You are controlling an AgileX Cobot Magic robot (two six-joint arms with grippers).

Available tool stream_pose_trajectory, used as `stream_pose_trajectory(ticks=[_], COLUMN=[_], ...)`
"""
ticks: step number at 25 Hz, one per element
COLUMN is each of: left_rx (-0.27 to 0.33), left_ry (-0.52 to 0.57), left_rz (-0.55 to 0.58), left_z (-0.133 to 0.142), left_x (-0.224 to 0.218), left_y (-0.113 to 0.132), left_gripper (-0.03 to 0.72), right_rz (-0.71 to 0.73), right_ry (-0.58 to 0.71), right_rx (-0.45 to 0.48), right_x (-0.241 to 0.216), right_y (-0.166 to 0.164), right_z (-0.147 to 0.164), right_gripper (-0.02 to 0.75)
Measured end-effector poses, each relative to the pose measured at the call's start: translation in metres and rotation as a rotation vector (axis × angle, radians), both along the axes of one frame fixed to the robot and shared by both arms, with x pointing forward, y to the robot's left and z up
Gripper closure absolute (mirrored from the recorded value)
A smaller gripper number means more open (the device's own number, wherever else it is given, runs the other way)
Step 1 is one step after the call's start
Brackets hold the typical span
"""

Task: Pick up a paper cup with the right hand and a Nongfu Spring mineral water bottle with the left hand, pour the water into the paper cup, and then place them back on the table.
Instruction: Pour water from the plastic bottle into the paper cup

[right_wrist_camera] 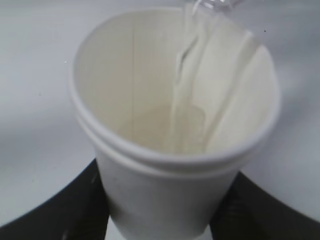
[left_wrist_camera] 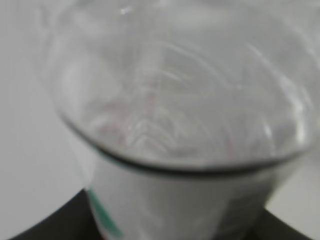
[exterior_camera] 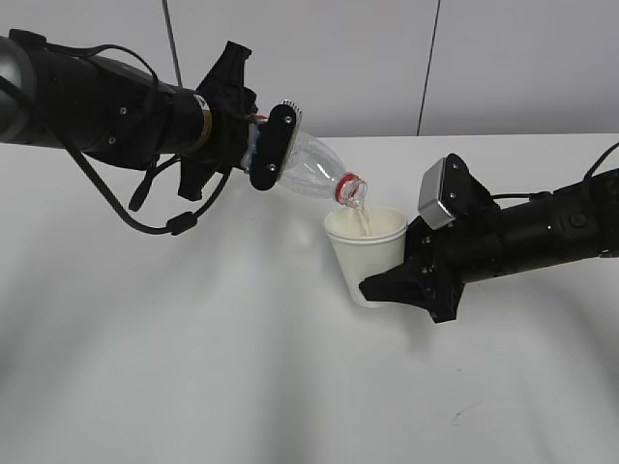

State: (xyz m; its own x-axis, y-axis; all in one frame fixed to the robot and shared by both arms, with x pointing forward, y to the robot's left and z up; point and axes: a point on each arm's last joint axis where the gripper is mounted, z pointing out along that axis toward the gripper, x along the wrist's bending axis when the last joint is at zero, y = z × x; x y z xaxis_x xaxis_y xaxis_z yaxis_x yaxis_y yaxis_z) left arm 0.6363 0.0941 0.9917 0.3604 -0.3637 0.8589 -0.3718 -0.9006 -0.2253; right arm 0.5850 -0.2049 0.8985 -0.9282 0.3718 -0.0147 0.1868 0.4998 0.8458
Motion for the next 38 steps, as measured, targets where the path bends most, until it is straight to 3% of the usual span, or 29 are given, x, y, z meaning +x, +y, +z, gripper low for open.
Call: stream_pose_trajectory(ticks=[38], left_rx=[0.003], left_ry=[-0.009], left_rz=[0.017], left_z=[0.0009], left_x=[0.0008], left_y=[0.0014], left_gripper=[0.359], right_rz=[0.002], right_ry=[0.000], right_rx=[-0.001], right_x=[-0.0001], right_y=[0.0000], right_z=[-0.0001], right_gripper=[0.360])
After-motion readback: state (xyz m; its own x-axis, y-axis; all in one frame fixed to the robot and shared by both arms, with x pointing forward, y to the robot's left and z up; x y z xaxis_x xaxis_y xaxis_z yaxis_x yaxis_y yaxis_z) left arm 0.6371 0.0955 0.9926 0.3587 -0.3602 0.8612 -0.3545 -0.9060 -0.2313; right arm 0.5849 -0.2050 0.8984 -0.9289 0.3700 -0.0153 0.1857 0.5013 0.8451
